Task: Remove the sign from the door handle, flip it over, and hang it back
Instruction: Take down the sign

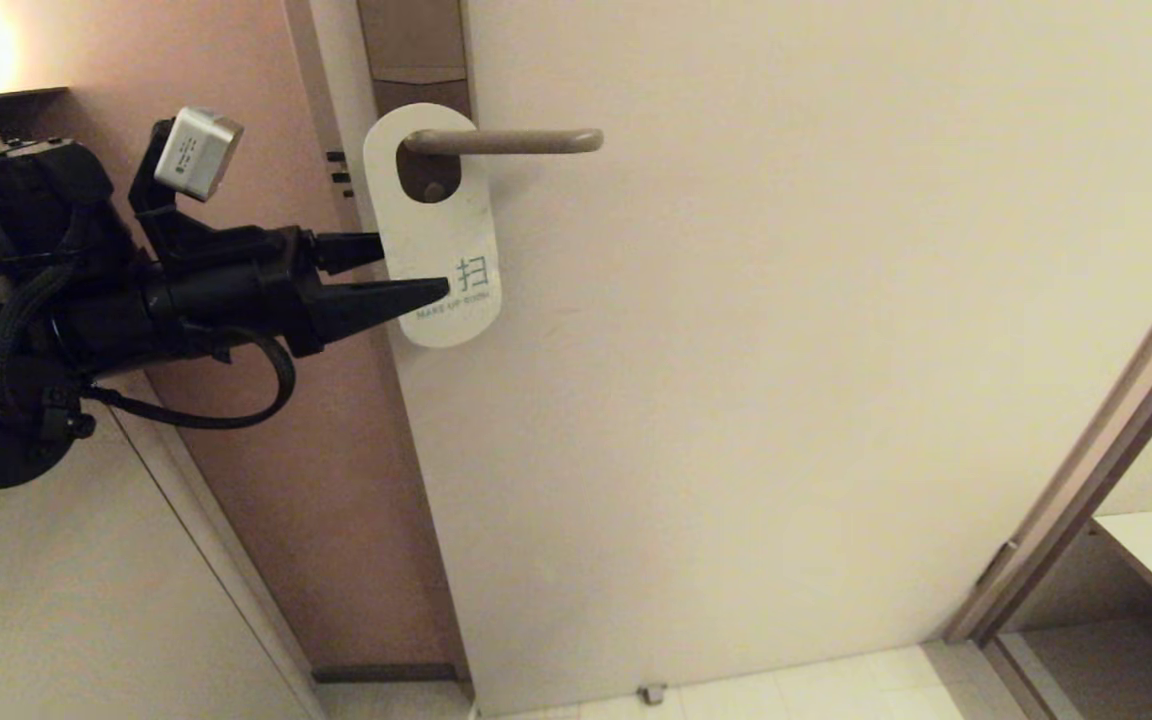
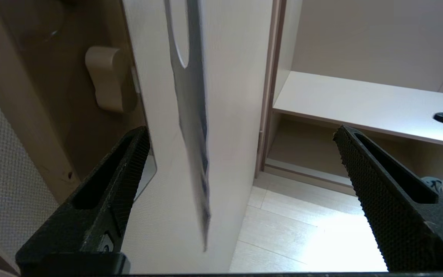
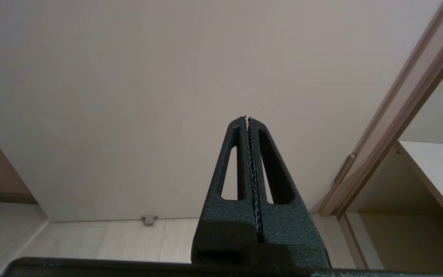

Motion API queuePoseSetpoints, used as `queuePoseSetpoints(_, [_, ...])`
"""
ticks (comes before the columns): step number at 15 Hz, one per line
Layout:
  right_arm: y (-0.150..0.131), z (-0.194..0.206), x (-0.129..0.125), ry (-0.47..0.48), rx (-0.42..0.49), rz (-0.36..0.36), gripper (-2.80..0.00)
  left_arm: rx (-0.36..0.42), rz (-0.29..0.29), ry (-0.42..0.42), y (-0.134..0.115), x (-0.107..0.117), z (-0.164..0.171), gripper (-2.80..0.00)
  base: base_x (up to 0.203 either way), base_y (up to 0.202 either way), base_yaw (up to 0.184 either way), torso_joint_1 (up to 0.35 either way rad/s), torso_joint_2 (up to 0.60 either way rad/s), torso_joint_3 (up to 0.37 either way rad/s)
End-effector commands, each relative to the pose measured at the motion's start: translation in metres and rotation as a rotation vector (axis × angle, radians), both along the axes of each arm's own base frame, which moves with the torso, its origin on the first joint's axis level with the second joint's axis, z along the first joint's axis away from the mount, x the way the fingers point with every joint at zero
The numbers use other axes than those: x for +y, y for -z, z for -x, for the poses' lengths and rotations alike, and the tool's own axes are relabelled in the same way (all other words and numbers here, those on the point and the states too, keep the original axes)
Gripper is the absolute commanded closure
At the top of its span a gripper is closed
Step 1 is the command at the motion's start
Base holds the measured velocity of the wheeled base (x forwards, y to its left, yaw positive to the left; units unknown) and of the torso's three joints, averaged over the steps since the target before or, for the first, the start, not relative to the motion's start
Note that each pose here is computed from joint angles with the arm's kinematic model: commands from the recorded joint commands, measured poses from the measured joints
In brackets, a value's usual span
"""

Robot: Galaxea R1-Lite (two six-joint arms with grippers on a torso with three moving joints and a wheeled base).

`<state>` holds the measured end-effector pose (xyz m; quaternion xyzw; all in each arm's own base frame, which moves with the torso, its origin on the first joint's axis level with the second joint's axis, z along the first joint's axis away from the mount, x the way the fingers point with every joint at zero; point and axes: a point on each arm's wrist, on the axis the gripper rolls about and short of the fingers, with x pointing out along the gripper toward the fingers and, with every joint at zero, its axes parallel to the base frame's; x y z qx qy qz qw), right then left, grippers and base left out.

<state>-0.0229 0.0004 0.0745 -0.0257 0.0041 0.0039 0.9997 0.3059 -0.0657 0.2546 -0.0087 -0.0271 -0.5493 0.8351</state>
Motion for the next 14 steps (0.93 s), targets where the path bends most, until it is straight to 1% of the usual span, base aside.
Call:
queuePoseSetpoints(1, [0.000, 0.000, 0.000, -0.002, 0.001, 0.001, 0.00, 0.003, -0.001, 0.006, 0.002, -0.002, -0.004, -2.80, 0.000, 0.000, 0.000, 0.000, 0.00, 0.000])
queuePoseSetpoints(3, [0.000, 0.000, 0.000, 0.000, 0.001, 0.001, 0.00, -0.001, 0.000, 0.004, 0.002, -0.005, -0.008, -2.80, 0.000, 0.000, 0.000, 0.000, 0.00, 0.000])
queuePoseSetpoints(6, [0.000, 0.000, 0.000, 0.000, 0.001, 0.001, 0.00, -0.001, 0.002, -0.022, 0.004, -0.009, -0.014, -2.80, 0.000, 0.000, 0.000, 0.000, 0.00, 0.000])
queuePoseSetpoints(14, [0.000, 0.000, 0.000, 0.000, 0.001, 0.001, 0.00, -0.001, 0.001, -0.014, 0.005, -0.013, -0.019, -2.80, 0.000, 0.000, 0.000, 0.000, 0.00, 0.000])
